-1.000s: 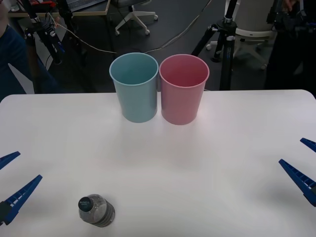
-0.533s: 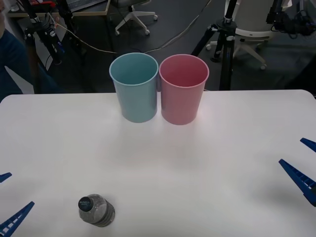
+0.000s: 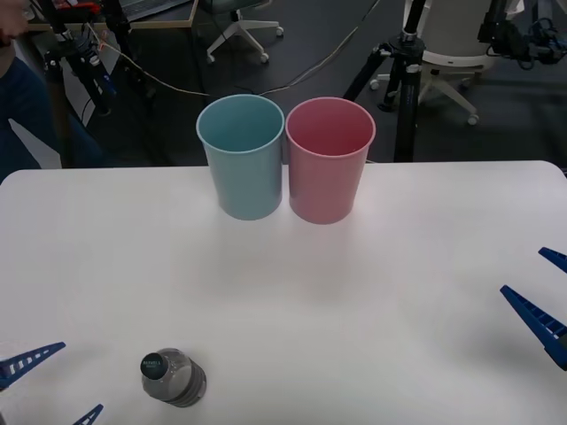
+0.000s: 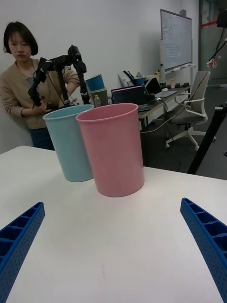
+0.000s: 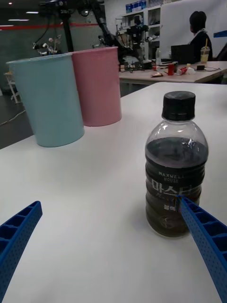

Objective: Grasp the object on the table and drop it into the matching bin: aluminum can to the light blue bin, PET bottle to the pink bin.

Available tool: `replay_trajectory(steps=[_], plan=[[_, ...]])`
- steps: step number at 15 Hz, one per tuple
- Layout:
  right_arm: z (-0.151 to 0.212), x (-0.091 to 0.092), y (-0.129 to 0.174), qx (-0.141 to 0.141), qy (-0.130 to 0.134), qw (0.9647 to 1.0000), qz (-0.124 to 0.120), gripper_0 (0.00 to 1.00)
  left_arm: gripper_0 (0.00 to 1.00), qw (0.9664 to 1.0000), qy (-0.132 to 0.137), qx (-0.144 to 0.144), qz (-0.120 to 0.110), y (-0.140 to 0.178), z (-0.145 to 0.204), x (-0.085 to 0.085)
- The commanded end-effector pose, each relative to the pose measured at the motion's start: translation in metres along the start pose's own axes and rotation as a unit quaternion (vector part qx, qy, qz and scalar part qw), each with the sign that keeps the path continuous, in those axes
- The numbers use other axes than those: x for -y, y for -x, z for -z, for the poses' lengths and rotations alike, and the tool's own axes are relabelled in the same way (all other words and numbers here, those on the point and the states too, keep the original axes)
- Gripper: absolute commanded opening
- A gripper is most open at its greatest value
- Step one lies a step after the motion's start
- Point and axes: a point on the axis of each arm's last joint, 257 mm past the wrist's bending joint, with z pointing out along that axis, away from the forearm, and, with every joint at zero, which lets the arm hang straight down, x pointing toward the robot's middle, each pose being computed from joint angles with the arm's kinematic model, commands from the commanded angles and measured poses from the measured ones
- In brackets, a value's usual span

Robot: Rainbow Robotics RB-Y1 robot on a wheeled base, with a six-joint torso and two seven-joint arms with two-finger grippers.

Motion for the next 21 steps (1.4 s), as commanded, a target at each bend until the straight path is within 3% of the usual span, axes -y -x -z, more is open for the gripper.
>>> replay_trajectory(steps=[1,4,7,15,21], plan=[[0.000,0.000,0.000,0.000,0.000,1.0000,0.000,1.00,1.00,0.9999,-0.011,0.002,0.007,-0.014,-0.014,0.005],[0.000,0.000,0.000,0.000,0.000,1.0000,0.000,1.00,1.00,0.9997,-0.021,0.004,0.013,-0.021,-0.027,0.012],[0.000,0.000,0.000,0.000,0.000,1.0000,0.000,1.00,1.00,0.9989,-0.042,0.008,0.018,-0.024,-0.039,0.029],[0.000,0.000,0.000,0.000,0.000,1.0000,0.000,1.00,1.00,0.9973,-0.073,0.008,0.003,-0.032,-0.079,0.046],[0.000,0.000,0.000,0.000,0.000,1.0000,0.000,1.00,1.00,0.9933,-0.114,0.020,0.013,-0.032,-0.114,0.076]])
